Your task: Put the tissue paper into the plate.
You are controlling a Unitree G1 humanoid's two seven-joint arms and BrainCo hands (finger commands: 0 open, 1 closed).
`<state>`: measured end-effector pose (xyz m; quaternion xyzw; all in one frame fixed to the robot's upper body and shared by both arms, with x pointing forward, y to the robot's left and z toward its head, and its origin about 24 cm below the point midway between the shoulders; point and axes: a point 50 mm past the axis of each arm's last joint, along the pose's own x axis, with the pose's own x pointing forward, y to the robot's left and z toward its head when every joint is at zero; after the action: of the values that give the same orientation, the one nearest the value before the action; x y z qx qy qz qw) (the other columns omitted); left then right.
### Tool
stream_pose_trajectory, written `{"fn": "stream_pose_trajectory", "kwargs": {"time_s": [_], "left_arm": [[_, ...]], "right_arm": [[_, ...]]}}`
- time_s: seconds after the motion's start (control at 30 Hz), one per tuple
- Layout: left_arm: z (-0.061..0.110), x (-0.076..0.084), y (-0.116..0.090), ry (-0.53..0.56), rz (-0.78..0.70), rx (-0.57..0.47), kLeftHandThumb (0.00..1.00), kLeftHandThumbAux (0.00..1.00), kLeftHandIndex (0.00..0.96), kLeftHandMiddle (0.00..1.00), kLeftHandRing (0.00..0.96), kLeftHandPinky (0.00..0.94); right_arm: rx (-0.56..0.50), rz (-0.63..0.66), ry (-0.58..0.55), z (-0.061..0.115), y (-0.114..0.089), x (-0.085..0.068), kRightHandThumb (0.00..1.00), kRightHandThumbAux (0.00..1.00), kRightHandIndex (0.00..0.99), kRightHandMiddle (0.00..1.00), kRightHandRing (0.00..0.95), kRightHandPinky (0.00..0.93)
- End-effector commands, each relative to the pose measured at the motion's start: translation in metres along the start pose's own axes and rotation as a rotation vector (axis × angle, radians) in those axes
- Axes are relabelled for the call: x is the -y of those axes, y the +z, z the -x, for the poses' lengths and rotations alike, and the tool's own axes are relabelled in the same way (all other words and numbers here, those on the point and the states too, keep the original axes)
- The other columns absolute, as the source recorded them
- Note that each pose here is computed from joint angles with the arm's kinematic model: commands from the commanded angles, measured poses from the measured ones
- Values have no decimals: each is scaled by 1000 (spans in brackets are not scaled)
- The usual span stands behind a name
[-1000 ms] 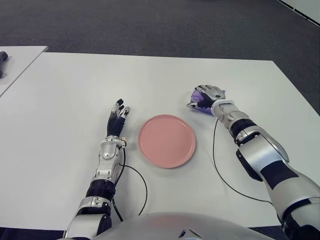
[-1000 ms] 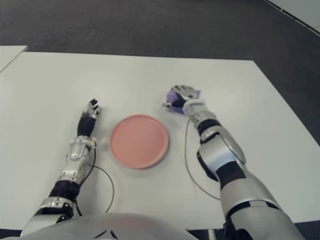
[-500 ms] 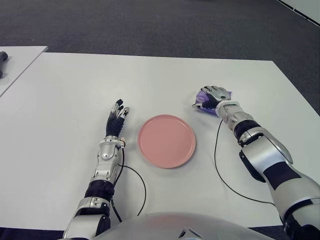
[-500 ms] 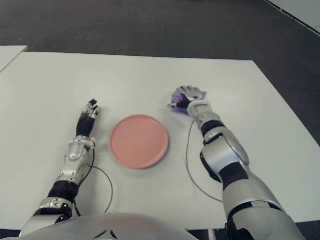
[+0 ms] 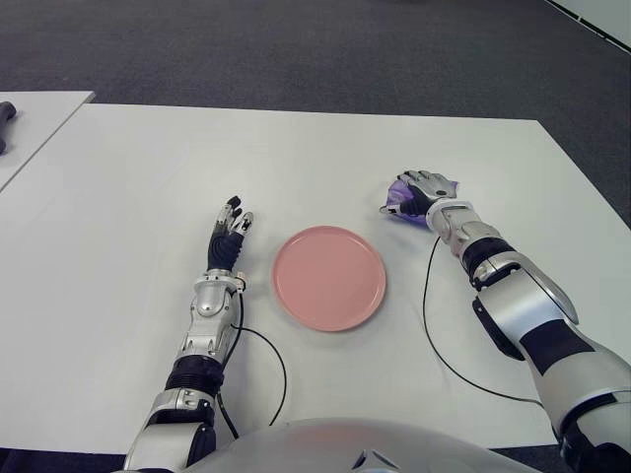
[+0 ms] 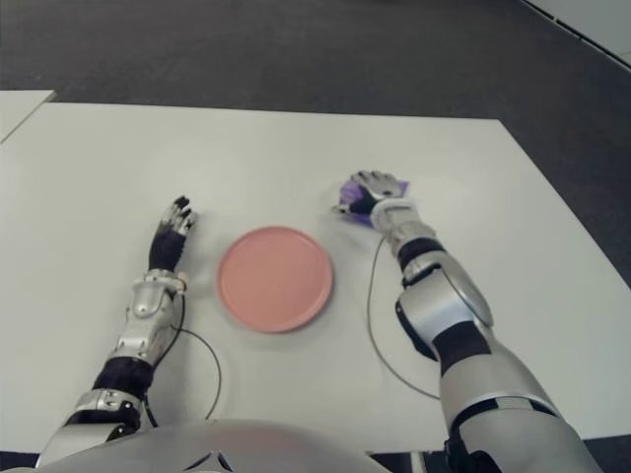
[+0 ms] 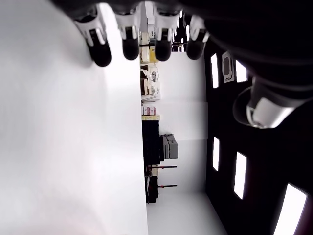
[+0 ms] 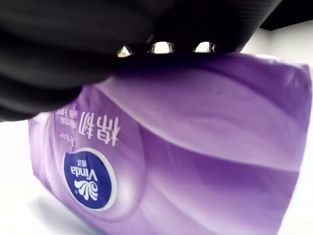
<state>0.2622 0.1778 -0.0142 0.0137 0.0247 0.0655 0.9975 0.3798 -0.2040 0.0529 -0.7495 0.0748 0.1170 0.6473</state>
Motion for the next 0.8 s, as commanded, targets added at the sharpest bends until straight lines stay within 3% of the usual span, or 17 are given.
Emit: {"fn": "stream_pose_trajectory", "kwargs": {"time_s": [0.03,0.3,0.6,0.8], "left_arm": [[6,-5,-12,12,2,-76,0,429,0,0,0,0],[6,-5,-12,15,-3,-89,0,432,0,0,0,0],[5,-4,-11,10,-5,-95,0,430,0,0,0,0],[3,-4,-11,9,-3,-100,0,430,0,0,0,0]], "right_arm": [[-38,-41,186,14,-5,-49,341,223,0,0,0,0],[-41,-88,154,15,-4,-50,331,232,0,0,0,0],[-28,-133,60,13,-4,-41,298,208,0,0,0,0],[-3,-151,-42,6,-8,-11,274,203,0,0,0,0]]}}
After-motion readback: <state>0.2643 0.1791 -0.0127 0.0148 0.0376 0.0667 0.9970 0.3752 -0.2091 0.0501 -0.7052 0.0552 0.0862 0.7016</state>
